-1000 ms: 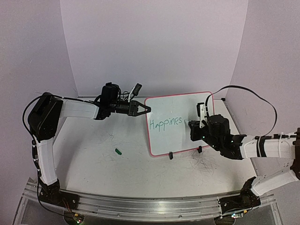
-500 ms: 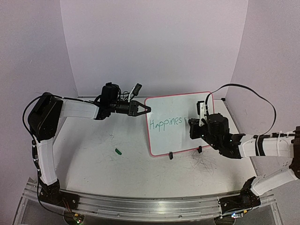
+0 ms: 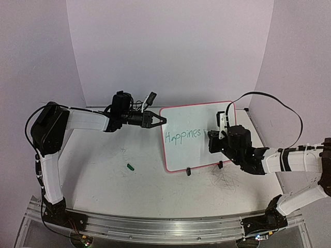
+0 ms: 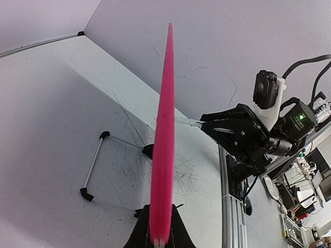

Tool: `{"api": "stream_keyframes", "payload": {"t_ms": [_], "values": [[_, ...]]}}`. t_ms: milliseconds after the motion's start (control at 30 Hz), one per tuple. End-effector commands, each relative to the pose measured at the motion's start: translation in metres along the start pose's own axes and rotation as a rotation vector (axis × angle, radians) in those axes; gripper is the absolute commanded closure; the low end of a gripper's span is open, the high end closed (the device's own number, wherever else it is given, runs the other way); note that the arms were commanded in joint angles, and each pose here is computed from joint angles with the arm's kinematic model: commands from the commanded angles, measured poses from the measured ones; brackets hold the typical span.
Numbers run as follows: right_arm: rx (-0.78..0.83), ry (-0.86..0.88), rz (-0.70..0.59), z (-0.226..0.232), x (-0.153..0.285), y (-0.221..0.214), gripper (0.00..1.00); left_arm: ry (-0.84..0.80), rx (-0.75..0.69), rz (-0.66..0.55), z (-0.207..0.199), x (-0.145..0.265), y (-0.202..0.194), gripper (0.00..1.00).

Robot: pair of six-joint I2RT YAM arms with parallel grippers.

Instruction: Write a sentence on the whiteboard

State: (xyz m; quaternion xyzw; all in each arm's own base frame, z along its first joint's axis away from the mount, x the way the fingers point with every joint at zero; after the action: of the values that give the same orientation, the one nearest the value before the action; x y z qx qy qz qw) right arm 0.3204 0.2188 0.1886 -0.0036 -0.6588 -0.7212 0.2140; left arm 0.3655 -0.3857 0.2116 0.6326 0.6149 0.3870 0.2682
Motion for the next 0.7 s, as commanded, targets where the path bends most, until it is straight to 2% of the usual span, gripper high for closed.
{"api": "stream_keyframes", "payload": {"t_ms": [0,667], "values": [[-0.014,0.014,-0.056,0.007,-0.004,0.023,1.0,-0.031,-0.011,0.033,-0.015,-0.011,-0.009,1.0],[-0.009,0.051,0.01,0.008,0.001,0.004,1.0,-0.031,-0.012,0.033,-0.016,-0.011,-0.008,1.0]]}}
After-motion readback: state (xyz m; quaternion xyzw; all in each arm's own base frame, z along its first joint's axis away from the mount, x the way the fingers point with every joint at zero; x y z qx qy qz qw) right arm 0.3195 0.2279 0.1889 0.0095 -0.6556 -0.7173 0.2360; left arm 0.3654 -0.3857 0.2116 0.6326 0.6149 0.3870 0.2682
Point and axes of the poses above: each gripper's point midway between its finger pads, its own x axis back along the fingers, its own z axis along the line the jaws close on, y = z × x, the point moved 2 cm from there along x, back along the fingers, and after that the axes turned 2 degrees about -x, right-handed, at the moved point
